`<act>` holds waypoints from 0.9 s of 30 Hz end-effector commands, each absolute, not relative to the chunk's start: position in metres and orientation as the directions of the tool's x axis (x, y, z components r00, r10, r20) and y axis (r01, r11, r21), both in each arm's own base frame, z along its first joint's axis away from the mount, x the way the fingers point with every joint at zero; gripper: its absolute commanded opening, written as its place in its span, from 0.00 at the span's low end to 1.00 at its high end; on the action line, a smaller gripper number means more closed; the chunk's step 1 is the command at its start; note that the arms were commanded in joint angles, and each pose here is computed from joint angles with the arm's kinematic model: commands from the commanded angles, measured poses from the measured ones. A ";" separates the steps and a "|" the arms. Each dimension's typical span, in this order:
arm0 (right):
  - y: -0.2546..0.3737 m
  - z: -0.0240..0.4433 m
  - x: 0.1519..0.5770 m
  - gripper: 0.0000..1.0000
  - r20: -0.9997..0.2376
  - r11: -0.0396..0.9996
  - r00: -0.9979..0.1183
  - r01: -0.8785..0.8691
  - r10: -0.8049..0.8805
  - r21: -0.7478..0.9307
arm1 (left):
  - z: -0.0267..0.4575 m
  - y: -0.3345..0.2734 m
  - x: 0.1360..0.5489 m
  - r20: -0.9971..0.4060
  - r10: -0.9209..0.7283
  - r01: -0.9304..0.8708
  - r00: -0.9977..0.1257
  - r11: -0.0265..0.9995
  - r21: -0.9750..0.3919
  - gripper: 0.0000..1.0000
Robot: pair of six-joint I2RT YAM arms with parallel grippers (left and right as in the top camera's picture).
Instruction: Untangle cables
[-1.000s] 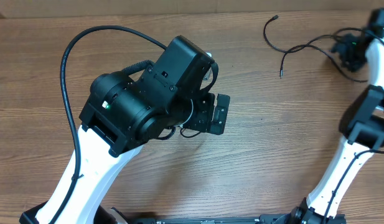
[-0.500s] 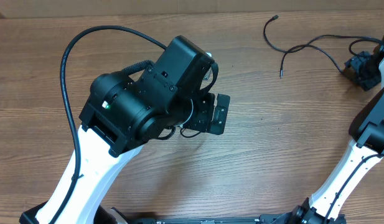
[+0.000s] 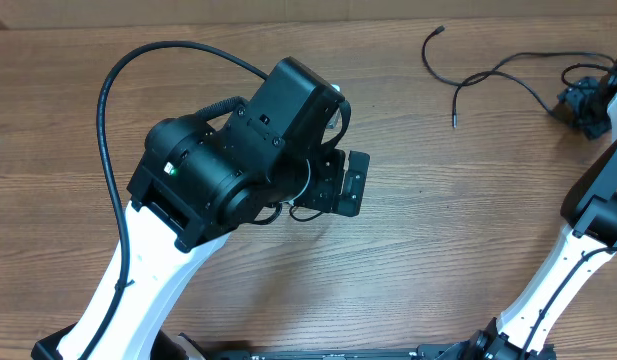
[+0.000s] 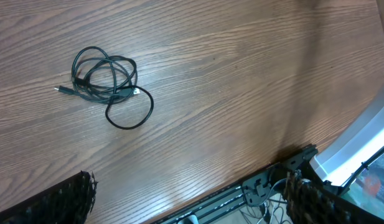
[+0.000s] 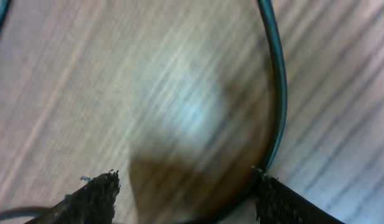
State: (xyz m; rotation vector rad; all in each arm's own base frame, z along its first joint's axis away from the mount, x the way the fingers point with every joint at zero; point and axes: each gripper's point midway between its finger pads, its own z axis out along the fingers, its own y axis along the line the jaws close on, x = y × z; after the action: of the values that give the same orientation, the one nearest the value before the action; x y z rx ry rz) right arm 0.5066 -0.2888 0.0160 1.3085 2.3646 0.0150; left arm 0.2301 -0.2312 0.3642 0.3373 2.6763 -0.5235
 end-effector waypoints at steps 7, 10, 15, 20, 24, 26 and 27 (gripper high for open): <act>-0.263 -0.007 0.538 0.82 -0.367 0.624 -0.515 0.718 0.774 0.308 | 0.360 -0.232 0.232 -0.414 0.173 0.312 -0.894 0.902 -0.298 1.00; -0.261 -0.008 0.543 0.85 -0.375 0.631 -0.517 0.708 0.769 0.317 | 0.360 -0.232 0.232 -0.412 0.170 0.309 -0.895 0.903 -0.299 1.00; -0.249 -0.001 0.551 0.90 -0.384 0.696 -0.581 0.624 0.718 0.356 | 0.361 -0.232 0.233 -0.416 0.169 0.310 -0.894 0.902 -0.300 1.00; -0.276 0.052 0.545 0.96 -0.436 0.695 -0.548 0.633 0.714 0.341 | 0.361 -0.233 0.234 -0.420 0.168 0.312 -0.892 0.901 -0.302 0.99; -0.294 0.102 0.533 1.00 -0.464 0.655 -0.481 0.664 0.744 0.361 | 0.362 -0.234 0.234 -0.423 0.167 0.313 -0.891 0.900 -0.303 1.00; -0.301 0.112 0.520 1.00 -0.442 0.602 -0.436 0.708 0.784 0.370 | 0.362 -0.234 0.234 -0.423 0.167 0.313 -0.891 0.900 -0.303 1.00; -0.305 0.110 0.512 1.00 -0.423 0.576 -0.422 0.735 0.802 0.358 | 0.362 -0.234 0.234 -0.423 0.167 0.313 -0.891 0.900 -0.303 1.00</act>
State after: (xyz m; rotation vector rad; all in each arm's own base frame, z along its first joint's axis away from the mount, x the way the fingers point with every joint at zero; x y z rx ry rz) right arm 0.5189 -0.2797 0.0433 1.1688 2.3948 0.2043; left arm 0.2314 -0.2324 0.3652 0.3362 2.6685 -0.5293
